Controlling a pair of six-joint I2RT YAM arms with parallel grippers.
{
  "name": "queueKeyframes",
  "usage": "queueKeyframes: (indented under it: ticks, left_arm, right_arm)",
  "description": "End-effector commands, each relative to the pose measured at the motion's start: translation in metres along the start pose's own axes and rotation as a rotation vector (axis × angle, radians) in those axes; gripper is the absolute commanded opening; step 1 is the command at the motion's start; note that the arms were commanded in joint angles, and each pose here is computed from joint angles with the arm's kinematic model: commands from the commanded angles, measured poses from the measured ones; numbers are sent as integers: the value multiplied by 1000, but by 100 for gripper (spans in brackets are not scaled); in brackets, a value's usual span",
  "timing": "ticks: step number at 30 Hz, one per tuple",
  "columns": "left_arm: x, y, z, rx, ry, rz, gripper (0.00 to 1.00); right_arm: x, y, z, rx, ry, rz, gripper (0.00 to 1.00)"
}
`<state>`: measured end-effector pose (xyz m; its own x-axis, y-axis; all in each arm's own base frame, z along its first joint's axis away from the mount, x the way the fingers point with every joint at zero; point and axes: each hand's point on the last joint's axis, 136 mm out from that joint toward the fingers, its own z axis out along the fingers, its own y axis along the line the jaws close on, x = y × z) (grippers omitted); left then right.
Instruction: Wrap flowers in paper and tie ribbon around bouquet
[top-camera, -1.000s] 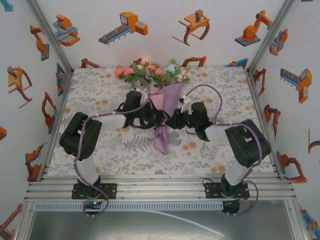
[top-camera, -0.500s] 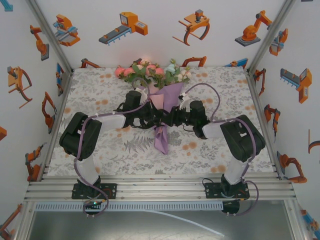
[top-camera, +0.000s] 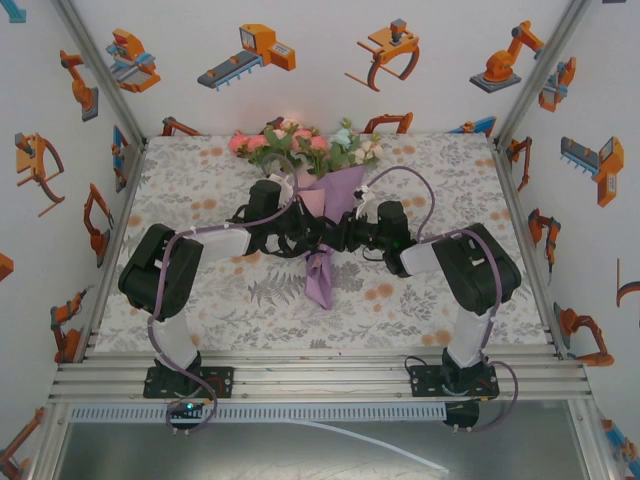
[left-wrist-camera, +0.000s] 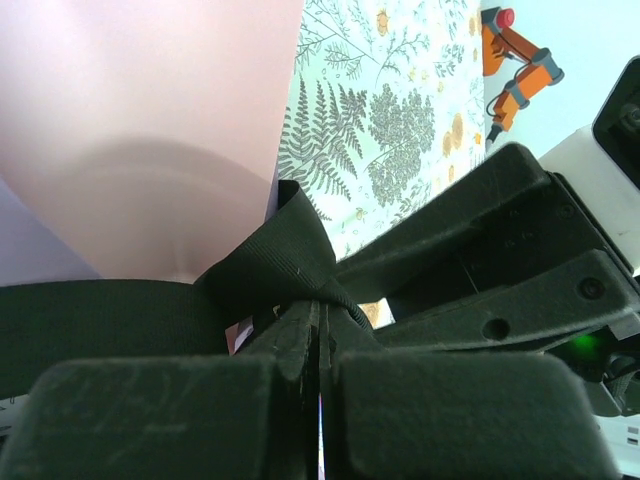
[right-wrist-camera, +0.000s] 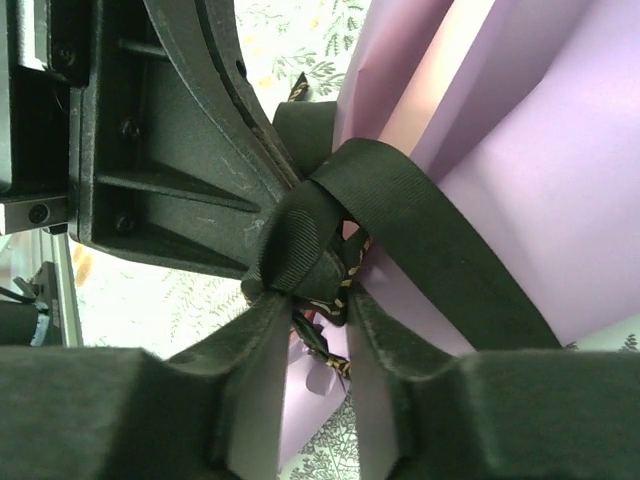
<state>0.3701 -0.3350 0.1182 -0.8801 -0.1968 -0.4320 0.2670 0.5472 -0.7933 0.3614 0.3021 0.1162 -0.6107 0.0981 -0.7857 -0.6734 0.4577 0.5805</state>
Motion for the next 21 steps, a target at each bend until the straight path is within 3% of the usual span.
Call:
queueKeyframes:
  ticks: [1, 4, 5, 7, 10, 15, 21]
  left_arm:
    - [5, -7, 0, 32, 23, -3, 0]
    - [4, -6, -2, 23, 17, 4, 0]
    - [2, -6, -4, 12, 11, 9, 4]
    - [-5, -2, -15, -37, -19, 20, 21]
    - [-22, 3, -40, -146, -85, 56, 34]
    - [-38, 21, -91, -402, -174, 115, 40]
    - [-31, 79, -132, -616, -215, -78, 44]
  right_arm:
    - [-23, 6, 4, -20, -70, -45, 21]
    - [-19, 4, 2, -7, -67, -41, 5]
    - [-17, 4, 1, -5, -65, -40, 0]
    - [-14, 0, -2, 14, -65, -32, 0]
    - [-10, -3, -5, 27, -61, -25, 0]
    - [-8, -4, -5, 29, -57, -23, 0]
    - [-12, -2, -2, 18, -57, -24, 0]
